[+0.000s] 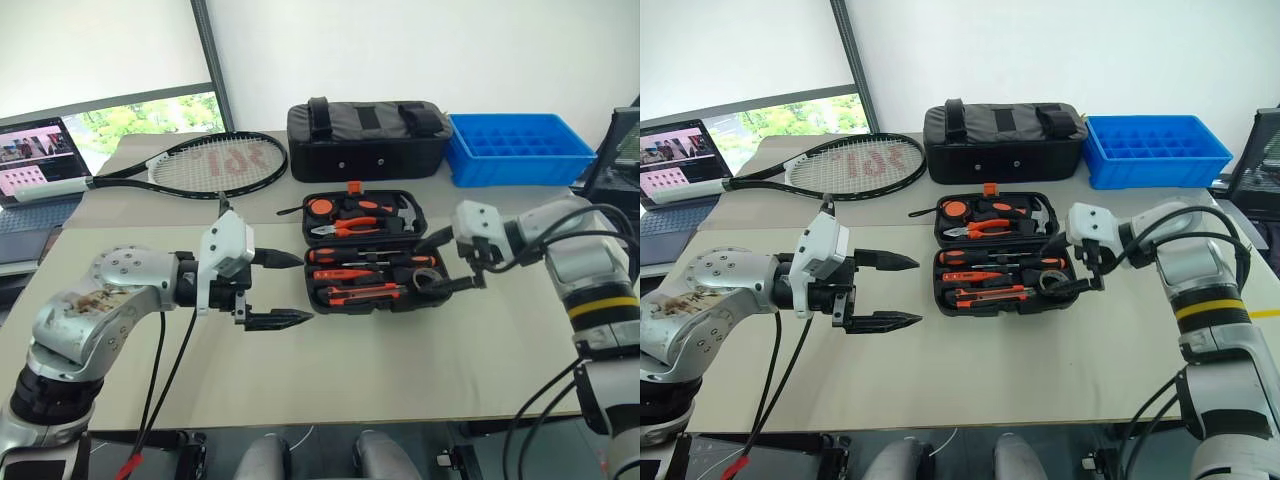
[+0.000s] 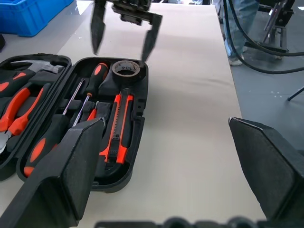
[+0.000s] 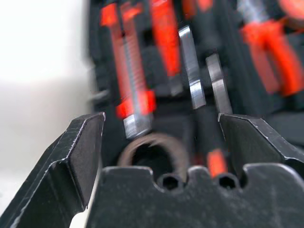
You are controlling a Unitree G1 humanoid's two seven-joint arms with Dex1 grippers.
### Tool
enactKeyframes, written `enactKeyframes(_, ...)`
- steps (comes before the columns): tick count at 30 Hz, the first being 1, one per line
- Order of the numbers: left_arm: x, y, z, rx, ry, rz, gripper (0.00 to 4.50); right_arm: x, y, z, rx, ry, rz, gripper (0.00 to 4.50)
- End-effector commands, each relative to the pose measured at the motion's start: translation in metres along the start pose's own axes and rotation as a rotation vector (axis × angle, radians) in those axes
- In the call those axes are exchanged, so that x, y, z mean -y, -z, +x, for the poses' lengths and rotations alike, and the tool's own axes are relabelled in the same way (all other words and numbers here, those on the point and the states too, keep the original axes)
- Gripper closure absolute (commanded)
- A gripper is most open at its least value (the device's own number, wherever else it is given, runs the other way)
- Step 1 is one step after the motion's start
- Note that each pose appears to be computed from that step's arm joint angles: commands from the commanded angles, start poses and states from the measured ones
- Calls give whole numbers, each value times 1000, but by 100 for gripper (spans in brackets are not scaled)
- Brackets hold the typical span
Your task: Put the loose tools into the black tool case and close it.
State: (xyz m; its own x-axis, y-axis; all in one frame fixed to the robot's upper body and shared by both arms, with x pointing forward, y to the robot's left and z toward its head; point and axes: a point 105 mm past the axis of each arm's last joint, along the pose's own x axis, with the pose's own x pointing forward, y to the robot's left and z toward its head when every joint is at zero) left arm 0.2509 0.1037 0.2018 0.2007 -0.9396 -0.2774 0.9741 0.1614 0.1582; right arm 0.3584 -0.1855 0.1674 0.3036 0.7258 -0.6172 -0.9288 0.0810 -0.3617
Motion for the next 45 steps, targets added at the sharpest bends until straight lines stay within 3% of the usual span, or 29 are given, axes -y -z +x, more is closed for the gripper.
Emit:
enactKeyframes(1,0,-6,-1,8,-3,41,0,14,-3,7,-7,75,-27,129)
enactKeyframes(10,0,-4,-1,4,-17,40,0,28,7,23,-80,115,7,434)
enactKeyframes(11,0,-4,-2,5,-20,39,0,28,9,23,-92,110,13,449)
enactKeyframes(17,1,-3,-2,7,-28,36,0,13,25,16,-165,6,49,449)
enactKeyframes(22,0,-3,-1,9,-31,34,0,21,17,12,-121,58,52,449)
enactKeyframes(28,-13,-3,-4,30,-81,34,0,48,11,-2,-82,259,60,449)
enactKeyframes(36,-80,23,-5,139,-378,-154,0,74,38,-21,7,559,344,449)
enactKeyframes(43,-126,61,11,71,-526,-348,0,69,60,-20,59,612,556,241)
enactKeyframes(45,-133,69,16,52,-531,-379,0,65,63,-17,73,590,603,241)
